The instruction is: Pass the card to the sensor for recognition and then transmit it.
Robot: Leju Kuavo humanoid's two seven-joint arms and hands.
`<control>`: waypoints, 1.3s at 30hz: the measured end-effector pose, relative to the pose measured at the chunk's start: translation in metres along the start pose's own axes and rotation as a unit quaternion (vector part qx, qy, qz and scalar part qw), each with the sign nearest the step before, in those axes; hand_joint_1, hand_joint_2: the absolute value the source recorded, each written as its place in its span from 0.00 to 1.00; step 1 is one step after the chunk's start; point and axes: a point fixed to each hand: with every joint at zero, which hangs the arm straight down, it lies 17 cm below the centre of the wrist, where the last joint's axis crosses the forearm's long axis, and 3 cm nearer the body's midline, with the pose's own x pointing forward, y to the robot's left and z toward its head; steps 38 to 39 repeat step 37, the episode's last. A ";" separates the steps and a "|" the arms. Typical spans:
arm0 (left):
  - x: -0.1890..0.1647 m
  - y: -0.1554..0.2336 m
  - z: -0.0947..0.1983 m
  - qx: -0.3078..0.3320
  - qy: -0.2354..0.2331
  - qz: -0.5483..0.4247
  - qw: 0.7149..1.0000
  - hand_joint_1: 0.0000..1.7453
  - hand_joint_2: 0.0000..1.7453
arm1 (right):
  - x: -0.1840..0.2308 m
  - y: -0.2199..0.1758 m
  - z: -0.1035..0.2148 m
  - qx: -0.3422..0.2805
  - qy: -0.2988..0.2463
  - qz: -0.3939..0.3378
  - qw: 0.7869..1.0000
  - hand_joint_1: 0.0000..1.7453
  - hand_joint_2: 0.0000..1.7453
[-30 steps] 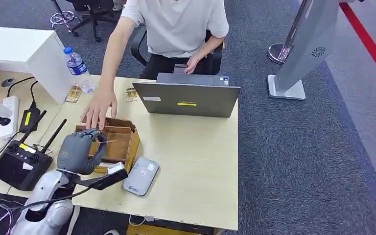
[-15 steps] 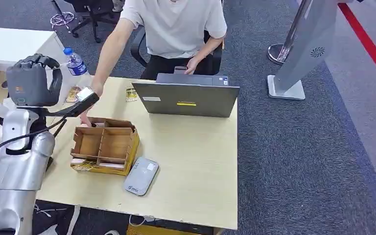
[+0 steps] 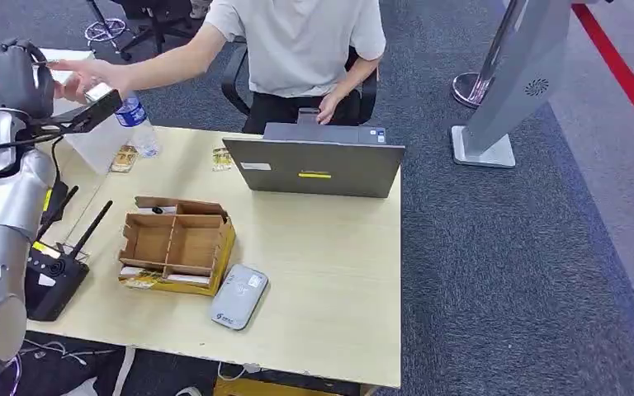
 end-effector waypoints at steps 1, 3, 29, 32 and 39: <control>-0.002 -0.004 0.002 -0.004 0.002 0.001 1.000 0.00 1.00 | 0.000 0.000 0.000 0.000 0.000 0.000 1.000 0.00 1.00; -0.007 -0.010 0.005 -0.009 0.005 0.006 1.000 0.00 1.00 | 0.000 0.000 0.000 0.000 0.000 -0.001 1.000 0.00 1.00; -0.089 -0.035 0.065 -0.013 0.027 0.027 0.999 0.00 1.00 | 0.002 -0.006 -0.001 -0.018 -0.007 -0.025 0.999 0.00 1.00; -0.091 -0.033 0.066 -0.010 0.027 0.026 0.999 0.00 1.00 | 0.002 -0.006 0.000 -0.018 -0.007 -0.026 0.999 0.00 1.00; -0.093 -0.031 0.066 -0.008 0.026 0.023 0.999 0.00 1.00 | 0.002 -0.006 0.000 -0.018 -0.006 -0.027 0.999 0.00 1.00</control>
